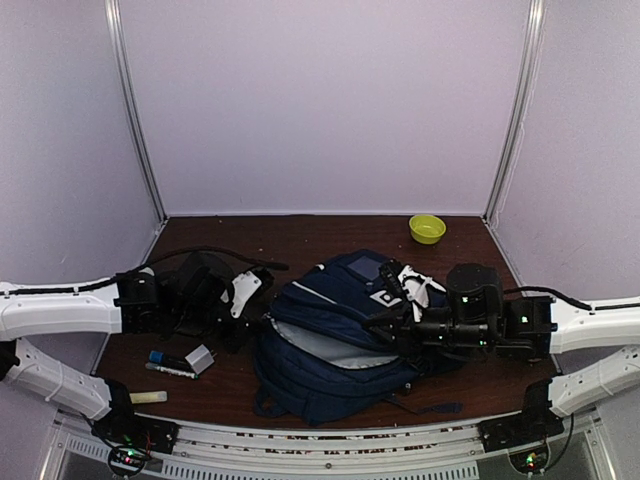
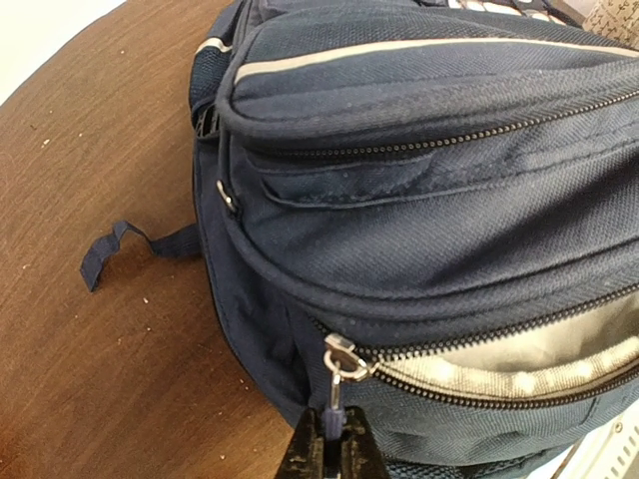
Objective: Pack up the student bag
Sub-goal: Unzip the second largest pocket of the student bag.
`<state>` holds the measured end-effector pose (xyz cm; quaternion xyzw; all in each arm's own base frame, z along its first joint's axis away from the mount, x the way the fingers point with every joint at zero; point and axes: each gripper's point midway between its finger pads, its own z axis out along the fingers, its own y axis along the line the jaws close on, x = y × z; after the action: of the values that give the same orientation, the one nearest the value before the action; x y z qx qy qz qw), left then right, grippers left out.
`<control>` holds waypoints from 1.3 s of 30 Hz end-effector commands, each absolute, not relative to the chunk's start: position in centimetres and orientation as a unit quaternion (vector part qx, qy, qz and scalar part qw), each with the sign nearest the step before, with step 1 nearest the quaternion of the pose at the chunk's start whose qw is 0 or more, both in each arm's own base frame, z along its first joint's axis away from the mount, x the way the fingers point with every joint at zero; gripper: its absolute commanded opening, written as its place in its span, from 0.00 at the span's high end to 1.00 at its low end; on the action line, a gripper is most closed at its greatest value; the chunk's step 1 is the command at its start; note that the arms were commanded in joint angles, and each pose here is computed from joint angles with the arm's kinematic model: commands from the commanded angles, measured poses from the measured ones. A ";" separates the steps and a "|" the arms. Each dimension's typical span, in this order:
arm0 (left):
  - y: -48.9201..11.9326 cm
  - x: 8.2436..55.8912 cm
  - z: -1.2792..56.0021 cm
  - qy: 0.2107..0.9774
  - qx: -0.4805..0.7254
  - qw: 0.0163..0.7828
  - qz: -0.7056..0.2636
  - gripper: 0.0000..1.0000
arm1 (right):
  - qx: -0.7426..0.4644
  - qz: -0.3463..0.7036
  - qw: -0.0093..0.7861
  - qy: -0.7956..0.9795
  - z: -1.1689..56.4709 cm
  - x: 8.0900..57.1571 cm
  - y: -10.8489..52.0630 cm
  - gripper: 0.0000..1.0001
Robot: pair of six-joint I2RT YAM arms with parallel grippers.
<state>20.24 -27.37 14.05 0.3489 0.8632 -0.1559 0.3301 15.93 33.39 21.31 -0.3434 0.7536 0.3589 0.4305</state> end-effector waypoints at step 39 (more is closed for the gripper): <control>-24.7 21.7 10.3 0.886 0.305 0.323 -0.133 1.00 | -0.404 0.550 0.411 0.604 30.5 9.2 33.1 1.00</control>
<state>19.96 -27.33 12.02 0.3285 0.8623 -0.1968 0.3312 11.62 33.30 24.31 -0.3882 0.6960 0.4731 0.3756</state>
